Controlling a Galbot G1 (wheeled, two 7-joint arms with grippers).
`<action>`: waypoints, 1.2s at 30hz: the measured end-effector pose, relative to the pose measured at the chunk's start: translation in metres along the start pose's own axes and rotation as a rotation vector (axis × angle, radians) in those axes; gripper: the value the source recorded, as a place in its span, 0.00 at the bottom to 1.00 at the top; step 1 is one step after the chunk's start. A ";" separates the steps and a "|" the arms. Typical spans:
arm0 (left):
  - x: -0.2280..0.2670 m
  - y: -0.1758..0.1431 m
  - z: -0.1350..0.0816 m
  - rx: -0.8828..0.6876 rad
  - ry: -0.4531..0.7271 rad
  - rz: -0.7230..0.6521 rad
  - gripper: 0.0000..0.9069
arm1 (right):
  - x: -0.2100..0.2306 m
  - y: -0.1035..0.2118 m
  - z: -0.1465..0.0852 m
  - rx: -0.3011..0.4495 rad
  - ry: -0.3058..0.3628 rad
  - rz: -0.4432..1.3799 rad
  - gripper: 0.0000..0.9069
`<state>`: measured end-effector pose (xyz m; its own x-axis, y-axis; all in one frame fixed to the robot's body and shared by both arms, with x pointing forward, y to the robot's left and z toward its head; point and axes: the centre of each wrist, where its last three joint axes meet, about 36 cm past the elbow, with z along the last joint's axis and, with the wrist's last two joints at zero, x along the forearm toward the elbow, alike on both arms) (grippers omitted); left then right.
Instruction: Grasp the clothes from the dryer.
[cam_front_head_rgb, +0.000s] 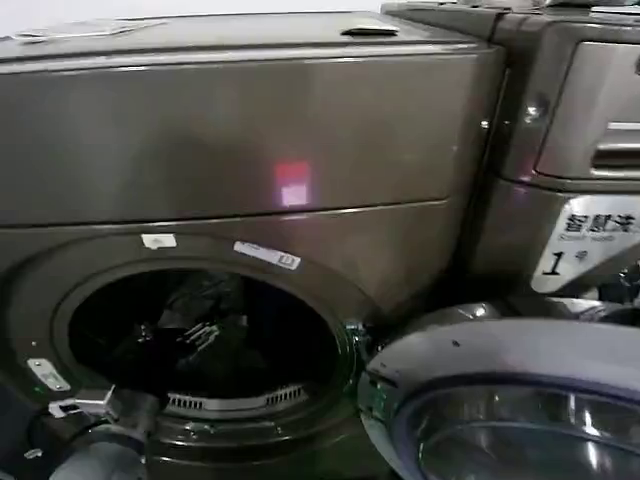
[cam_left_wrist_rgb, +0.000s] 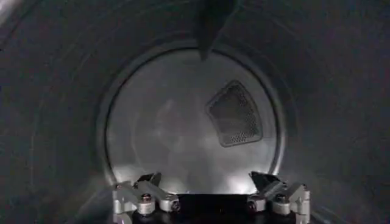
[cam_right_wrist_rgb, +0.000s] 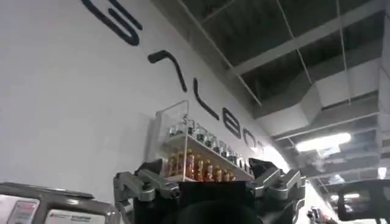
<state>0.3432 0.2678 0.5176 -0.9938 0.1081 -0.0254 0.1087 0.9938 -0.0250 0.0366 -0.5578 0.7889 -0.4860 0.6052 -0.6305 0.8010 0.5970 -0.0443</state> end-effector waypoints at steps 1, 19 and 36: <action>-0.002 0.001 0.000 -0.002 -0.002 0.002 1.00 | 0.000 0.000 -0.001 0.007 -0.002 -0.001 1.00; -0.128 0.000 0.038 0.014 -0.028 -0.009 1.00 | 0.002 -0.006 -0.020 0.084 -0.058 0.022 1.00; -0.281 0.023 0.054 -0.122 0.010 -0.038 1.00 | 0.003 -0.011 -0.024 0.068 -0.082 0.011 1.00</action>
<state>0.6260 0.2591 0.4699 -0.9974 0.0700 -0.0170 0.0681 0.9930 0.0962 0.0180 -0.5507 0.8060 -0.4491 0.5651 -0.6921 0.8295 0.5515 -0.0880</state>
